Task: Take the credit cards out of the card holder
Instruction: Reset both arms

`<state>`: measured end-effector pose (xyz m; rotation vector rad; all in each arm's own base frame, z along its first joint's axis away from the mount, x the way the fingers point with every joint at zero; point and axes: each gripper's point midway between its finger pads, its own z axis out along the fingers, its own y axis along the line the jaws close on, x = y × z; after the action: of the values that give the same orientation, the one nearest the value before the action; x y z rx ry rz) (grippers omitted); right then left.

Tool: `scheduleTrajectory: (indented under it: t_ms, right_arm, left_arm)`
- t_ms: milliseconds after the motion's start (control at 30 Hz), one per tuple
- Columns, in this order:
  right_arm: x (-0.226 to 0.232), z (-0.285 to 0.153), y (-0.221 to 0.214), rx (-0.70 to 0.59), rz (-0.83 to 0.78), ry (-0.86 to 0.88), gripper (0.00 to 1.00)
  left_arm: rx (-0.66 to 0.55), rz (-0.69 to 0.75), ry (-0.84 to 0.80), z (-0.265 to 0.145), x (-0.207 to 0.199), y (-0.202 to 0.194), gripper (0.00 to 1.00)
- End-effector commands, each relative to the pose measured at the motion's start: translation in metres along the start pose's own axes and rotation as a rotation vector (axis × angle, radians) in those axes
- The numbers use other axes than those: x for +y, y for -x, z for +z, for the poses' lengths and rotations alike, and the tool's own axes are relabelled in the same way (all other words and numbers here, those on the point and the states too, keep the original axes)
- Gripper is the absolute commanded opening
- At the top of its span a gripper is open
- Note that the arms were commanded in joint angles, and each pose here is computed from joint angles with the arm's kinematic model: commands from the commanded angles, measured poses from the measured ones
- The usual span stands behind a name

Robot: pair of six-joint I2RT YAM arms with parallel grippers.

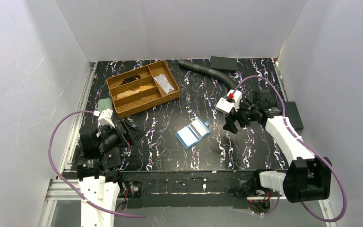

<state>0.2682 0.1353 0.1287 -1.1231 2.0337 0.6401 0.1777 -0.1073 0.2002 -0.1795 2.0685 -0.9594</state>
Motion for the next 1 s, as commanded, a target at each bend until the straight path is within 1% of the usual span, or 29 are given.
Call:
scheduleTrajectory:
  t_ms: [0, 167, 233, 400, 633, 733, 833, 967]
  right_arm:
    - [-0.026, -0.03, 0.027, -0.038, -0.039, -0.189, 0.98]
    - [-0.055, -0.065, 0.055, -0.141, 0.1, -0.415, 0.98]
    - [-0.058, -0.076, 0.069, -0.196, 0.148, -0.458, 0.98]
    - [-0.052, -0.096, 0.1, -0.284, 0.199, -0.477, 0.98]
    - [-0.059, -0.113, 0.116, -0.358, 0.325, -0.546, 0.98]
    - [-0.06, -0.12, 0.124, -0.379, 0.34, -0.565, 0.98]
    - [-0.058, -0.127, 0.131, -0.41, 0.358, -0.571, 0.98]
    - [-0.052, -0.13, 0.141, -0.447, 0.343, -0.545, 0.98]
  left_arm:
    - [0.004, 0.007, 0.003, 0.001, 0.002, -0.002, 0.98]
    - [0.004, 0.012, 0.001, 0.0, 0.001, -0.002, 0.98]
    - [-0.002, 0.017, 0.001, 0.0, 0.001, -0.002, 0.98]
    - [0.001, 0.013, 0.003, 0.0, 0.001, -0.002, 0.98]
    - [0.033, -0.033, -0.005, -0.004, -0.009, 0.0, 0.98]
    - [0.004, -0.071, -0.008, -0.01, -0.019, 0.008, 0.98]
    - [-0.054, -0.1, -0.001, -0.017, -0.03, 0.022, 0.98]
    - [-0.065, -0.155, 0.019, -0.026, -0.045, 0.038, 0.98]
